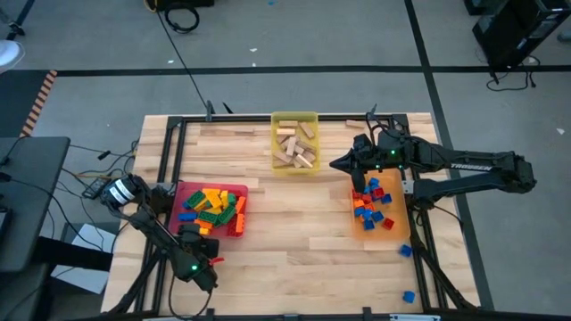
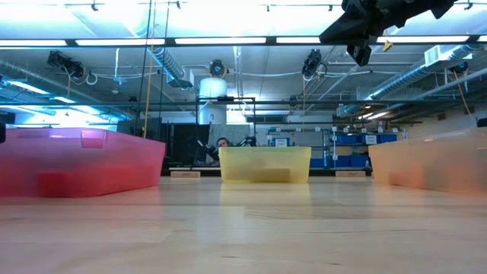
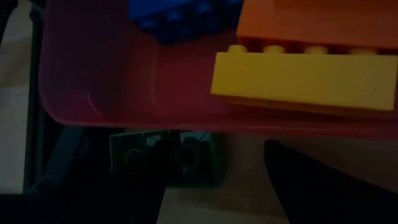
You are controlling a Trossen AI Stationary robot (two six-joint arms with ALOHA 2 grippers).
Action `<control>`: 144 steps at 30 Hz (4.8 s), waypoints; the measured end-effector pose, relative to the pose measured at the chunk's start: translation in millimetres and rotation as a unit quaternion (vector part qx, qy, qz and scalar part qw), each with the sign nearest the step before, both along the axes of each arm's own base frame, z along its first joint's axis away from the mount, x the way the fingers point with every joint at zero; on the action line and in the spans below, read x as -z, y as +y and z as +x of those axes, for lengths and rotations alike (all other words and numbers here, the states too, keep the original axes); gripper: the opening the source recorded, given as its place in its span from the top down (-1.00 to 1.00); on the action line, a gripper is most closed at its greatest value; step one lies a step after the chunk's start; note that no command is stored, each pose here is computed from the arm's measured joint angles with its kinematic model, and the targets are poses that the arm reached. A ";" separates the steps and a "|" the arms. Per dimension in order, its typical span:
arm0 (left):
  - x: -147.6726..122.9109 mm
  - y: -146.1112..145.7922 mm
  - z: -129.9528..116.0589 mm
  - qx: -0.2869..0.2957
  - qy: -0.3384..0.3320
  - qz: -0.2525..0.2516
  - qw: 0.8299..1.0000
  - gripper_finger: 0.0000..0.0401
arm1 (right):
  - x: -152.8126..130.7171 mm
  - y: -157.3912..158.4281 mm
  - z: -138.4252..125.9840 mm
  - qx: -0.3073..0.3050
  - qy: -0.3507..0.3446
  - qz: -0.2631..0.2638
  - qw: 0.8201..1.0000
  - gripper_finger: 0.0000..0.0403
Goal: Sort blocks by size
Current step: Put the 3 stud green game piece into the pink bin
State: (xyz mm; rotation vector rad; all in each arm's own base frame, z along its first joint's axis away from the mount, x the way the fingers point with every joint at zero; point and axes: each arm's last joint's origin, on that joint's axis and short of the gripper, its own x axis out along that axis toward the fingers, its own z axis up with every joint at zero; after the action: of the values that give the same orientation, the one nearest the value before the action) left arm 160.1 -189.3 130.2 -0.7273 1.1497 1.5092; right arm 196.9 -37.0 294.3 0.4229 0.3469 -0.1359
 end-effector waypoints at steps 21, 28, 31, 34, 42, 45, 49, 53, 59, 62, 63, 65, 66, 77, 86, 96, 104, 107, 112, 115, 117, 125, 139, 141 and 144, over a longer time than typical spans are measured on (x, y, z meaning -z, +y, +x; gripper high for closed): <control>-46.4 -45.2 41.9 0.155 -0.105 -0.113 0.976 -0.35 | -0.1 -0.1 0.0 -0.001 0.000 -0.004 1.000 0.90; -66.4 -42.8 40.4 0.239 -0.046 -0.086 0.966 -0.35 | -0.1 -0.1 0.0 -0.001 0.000 -0.004 1.000 0.90; -70.9 -40.0 37.1 0.284 0.001 -0.088 0.955 -0.35 | -0.1 -0.1 0.1 -0.001 0.000 -0.004 1.000 0.90; -70.9 -37.4 32.8 0.308 0.049 -0.106 0.944 -0.35 | 0.0 -0.1 0.1 0.001 0.000 -0.001 1.000 0.90; -49.3 -29.4 21.6 0.312 0.121 -0.161 0.929 -0.35 | -0.1 -0.1 0.0 0.010 -0.002 0.023 1.000 0.90; -40.8 -27.8 19.8 0.313 0.116 -0.163 0.928 -0.35 | -0.1 -0.1 0.0 0.012 -0.002 0.029 1.000 0.90; -27.9 -21.7 14.3 0.311 0.125 -0.158 0.929 -0.35 | -0.1 -0.5 0.0 0.023 -0.003 0.036 0.999 0.90; -19.4 -19.8 12.6 0.313 0.119 -0.163 0.928 -0.35 | -0.1 -1.1 -0.1 0.034 -0.003 0.035 0.999 0.90; -9.2 -19.7 12.4 0.321 0.091 -0.181 0.925 -0.35 | 0.0 -1.6 0.0 0.045 -0.003 0.040 0.998 0.90; -9.1 -20.2 12.9 0.321 0.088 -0.183 0.925 -0.35 | -0.1 -1.6 0.0 0.045 -0.004 0.040 0.998 0.90; -10.3 -21.2 13.7 0.321 0.089 -0.182 0.925 -0.35 | -0.1 -1.6 0.1 0.045 -0.004 0.040 0.998 0.90; -13.4 -24.2 16.3 0.323 0.083 -0.184 0.925 -0.35 | 0.1 -1.7 0.2 0.045 -0.003 0.039 0.998 0.90; -15.7 -27.3 18.9 0.326 0.072 -0.189 0.924 -0.35 | 0.0 -1.8 0.2 0.046 -0.004 0.039 0.998 0.90; -37.1 -53.1 42.9 0.352 -0.044 -0.222 0.908 -0.35 | -0.2 -1.8 0.2 0.041 -0.004 0.025 0.999 0.90; -50.0 -57.2 47.0 0.368 -0.048 -0.218 0.903 -0.35 | -0.2 -1.7 0.2 0.036 -0.002 0.013 0.999 0.90; -37.0 -49.9 44.4 0.430 -0.019 -0.221 0.875 -0.35 | -0.1 0.3 0.6 0.030 -0.002 0.014 0.999 0.90; -15.9 -45.4 40.8 0.438 -0.032 -0.253 0.862 -0.33 | -0.1 6.2 1.6 0.016 -0.002 0.017 1.000 0.90; -15.8 -45.4 41.3 0.441 -0.035 -0.250 0.861 -0.21 | -0.1 7.5 1.8 0.013 -0.002 0.019 1.000 0.90; -15.8 -45.7 42.5 0.458 -0.038 -0.246 0.854 0.15 | -0.1 9.2 2.1 0.012 -0.002 0.018 1.000 0.90; -15.8 -44.5 43.4 0.459 -0.036 -0.246 0.853 0.31 | -0.1 10.3 2.2 0.016 -0.002 0.015 1.000 0.90; -16.5 -44.2 43.8 0.455 -0.035 -0.246 0.855 0.32 | -0.1 11.0 2.3 0.018 -0.001 0.013 1.000 0.90; -43.1 -39.8 53.3 0.446 -0.104 -0.203 0.865 0.32 | -0.1 11.8 2.4 0.020 -0.002 0.024 1.000 0.90; -136.8 76.4 41.5 0.390 -0.181 -0.099 0.897 0.32 | 0.0 14.6 2.7 0.006 0.000 0.004 1.000 0.90; -137.4 94.5 33.3 0.370 -0.165 -0.092 0.910 0.32 | -0.1 14.5 2.8 0.006 -0.001 0.004 1.000 0.90; -130.7 117.7 21.9 0.332 -0.158 -0.101 0.924 0.32 | -0.1 14.5 2.8 0.005 -0.001 0.001 1.000 0.90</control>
State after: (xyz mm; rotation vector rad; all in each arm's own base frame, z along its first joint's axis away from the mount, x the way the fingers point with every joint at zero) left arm 182.0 -71.6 261.0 -0.6007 1.1534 0.6841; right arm 199.6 -22.4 294.4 0.4259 0.3439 -0.1443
